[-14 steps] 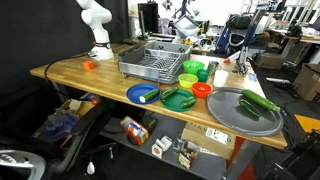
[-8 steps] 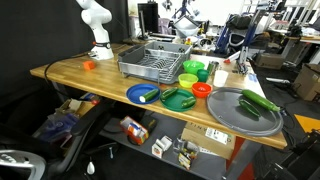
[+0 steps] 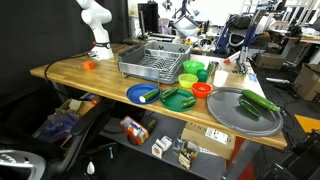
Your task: Pick up the green bowl and place it on the plate rack
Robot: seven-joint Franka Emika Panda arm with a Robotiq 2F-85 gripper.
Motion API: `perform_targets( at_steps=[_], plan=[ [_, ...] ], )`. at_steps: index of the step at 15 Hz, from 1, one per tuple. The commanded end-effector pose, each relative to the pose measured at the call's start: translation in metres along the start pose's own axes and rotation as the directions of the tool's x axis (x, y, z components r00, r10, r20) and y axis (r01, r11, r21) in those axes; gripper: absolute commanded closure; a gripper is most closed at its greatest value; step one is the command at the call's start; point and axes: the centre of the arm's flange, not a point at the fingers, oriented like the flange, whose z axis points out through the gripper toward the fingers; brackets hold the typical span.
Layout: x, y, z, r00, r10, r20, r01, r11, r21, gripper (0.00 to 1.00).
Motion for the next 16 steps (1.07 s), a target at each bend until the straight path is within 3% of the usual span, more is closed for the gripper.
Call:
perform_targets(
  at_steps=[1,8,9,11,16],
  plan=[
    [0.032,-0.019,0.005,0.998,-0.051,-0.032,0.05,0.998,-0.037,0.0],
    [0.126,-0.061,0.021,0.97,-0.123,-0.207,0.116,0.992,-0.046,0.0],
    [0.108,-0.06,0.02,0.974,-0.121,-0.191,0.113,0.992,-0.053,0.0],
    [0.122,-0.063,0.027,0.974,-0.124,-0.191,0.115,0.992,-0.059,0.0],
    [0.122,-0.062,0.022,0.972,-0.122,-0.201,0.112,0.992,-0.06,0.0]
  ],
)
